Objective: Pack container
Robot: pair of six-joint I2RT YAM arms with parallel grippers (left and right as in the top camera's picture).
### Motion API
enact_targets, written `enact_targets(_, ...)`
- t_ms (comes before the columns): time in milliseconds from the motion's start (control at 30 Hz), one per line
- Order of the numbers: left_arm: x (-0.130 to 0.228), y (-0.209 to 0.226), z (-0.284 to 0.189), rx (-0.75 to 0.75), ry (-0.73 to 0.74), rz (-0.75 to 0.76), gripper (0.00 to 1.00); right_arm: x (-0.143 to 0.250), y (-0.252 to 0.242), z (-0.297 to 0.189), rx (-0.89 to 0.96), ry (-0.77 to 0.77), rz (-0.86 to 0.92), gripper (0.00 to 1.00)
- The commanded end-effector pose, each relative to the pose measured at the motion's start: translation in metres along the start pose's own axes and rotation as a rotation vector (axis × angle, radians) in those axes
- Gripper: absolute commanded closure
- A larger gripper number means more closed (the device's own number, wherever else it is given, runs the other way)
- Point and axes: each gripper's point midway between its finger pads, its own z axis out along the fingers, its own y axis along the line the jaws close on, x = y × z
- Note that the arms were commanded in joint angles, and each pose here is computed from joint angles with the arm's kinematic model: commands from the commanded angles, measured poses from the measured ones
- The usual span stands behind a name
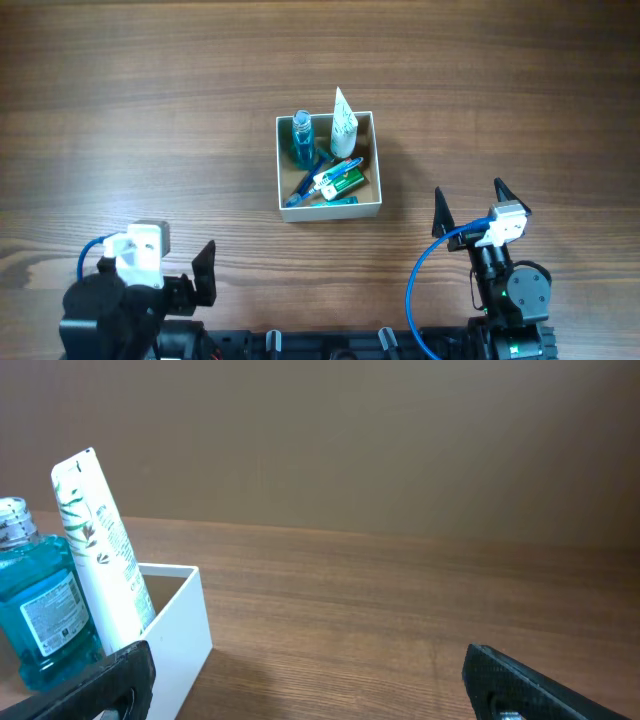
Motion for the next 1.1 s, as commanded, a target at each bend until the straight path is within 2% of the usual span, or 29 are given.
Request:
enact_targets(0, 0.007, 0.005, -0.002, -0.022, -0.035, -0.033, 0.0, -0.002, 0.002, 0.0, -0.013, -0.009, -0.013, 0.0)
enact_targets(133, 0.02, 0.01, 0.014, -0.034, -0.077, -0.046, 0.0, -0.002, 0.002, 0.0, -0.013, -0.009, -0.013, 0.0)
enact_targets(333, 0.031, 0.019, 0.067, -0.022, -0.225, -0.035, 0.0, -0.002, 0.002, 0.0, -0.013, -0.009, -0.013, 0.0)
enact_targets(467, 0.019, 0.02, 0.098, 0.01, -0.364, -0.008, 0.0, -0.002, 0.002, 0.0, -0.013, -0.009, -0.013, 0.0)
enact_targets(633, 0.002, 0.026, 0.11, -0.003, -0.517, 0.017, 0.0, -0.002, 0.002, 0.0, -0.013, -0.009, -0.013, 0.0)
enact_targets(1067, 0.008, 0.028, 0.123, -0.003, -0.548, 0.022, 0.0, -0.002, 0.002, 0.0, -0.013, -0.009, -0.013, 0.0)
